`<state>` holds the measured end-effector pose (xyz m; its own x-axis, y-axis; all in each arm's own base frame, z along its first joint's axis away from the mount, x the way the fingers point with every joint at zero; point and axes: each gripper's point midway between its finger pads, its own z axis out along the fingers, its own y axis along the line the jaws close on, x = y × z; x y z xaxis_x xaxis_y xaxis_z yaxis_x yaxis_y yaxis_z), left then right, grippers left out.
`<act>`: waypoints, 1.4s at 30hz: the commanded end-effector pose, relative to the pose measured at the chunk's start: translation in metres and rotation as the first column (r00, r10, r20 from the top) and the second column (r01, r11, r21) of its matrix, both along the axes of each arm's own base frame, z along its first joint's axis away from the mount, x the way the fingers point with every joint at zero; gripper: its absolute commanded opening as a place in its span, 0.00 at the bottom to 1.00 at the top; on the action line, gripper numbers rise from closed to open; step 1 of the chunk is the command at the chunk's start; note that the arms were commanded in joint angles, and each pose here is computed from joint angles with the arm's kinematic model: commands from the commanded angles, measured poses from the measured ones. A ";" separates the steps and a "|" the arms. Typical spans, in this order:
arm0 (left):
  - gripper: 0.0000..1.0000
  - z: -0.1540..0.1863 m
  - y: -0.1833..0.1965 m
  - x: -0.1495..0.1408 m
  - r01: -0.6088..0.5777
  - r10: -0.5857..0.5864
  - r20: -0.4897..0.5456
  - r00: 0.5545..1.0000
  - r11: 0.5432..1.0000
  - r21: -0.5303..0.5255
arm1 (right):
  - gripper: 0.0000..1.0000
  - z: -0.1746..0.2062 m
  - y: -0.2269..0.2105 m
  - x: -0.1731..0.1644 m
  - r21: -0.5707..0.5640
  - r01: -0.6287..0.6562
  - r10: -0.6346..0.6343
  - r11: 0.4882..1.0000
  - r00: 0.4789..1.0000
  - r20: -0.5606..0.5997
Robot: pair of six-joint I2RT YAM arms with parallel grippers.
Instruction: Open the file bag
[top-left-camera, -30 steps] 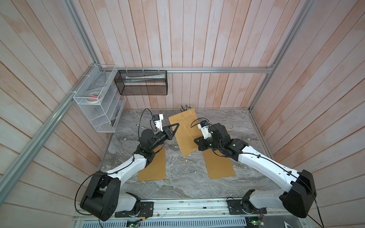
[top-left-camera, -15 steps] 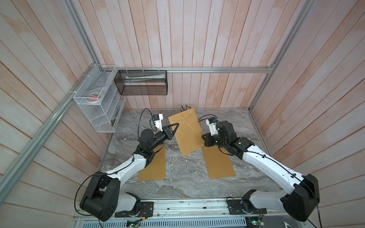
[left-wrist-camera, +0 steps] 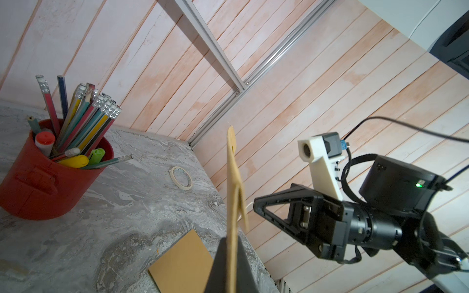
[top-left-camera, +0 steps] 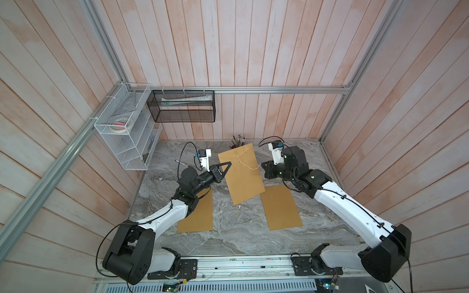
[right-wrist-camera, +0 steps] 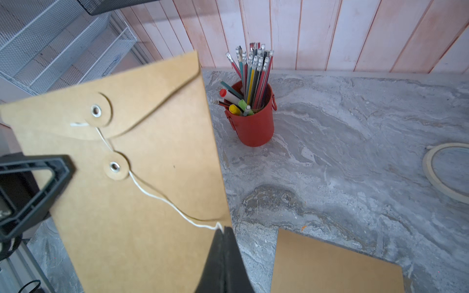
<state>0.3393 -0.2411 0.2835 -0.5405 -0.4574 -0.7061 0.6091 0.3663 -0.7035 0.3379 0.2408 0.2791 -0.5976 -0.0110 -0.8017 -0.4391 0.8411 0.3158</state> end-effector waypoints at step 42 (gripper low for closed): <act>0.00 -0.014 -0.038 -0.035 0.148 -0.150 0.034 0.988 0.988 0.046 | 0.00 0.094 0.093 0.015 0.019 -0.237 0.230 0.971 0.956 0.183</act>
<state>0.3055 -0.2774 0.2733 -0.5742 -0.3435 -0.7432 0.6807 0.3041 -0.6665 0.3576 0.3231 0.3668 -0.4424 -0.0768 -0.8935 -0.6410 0.7238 0.2551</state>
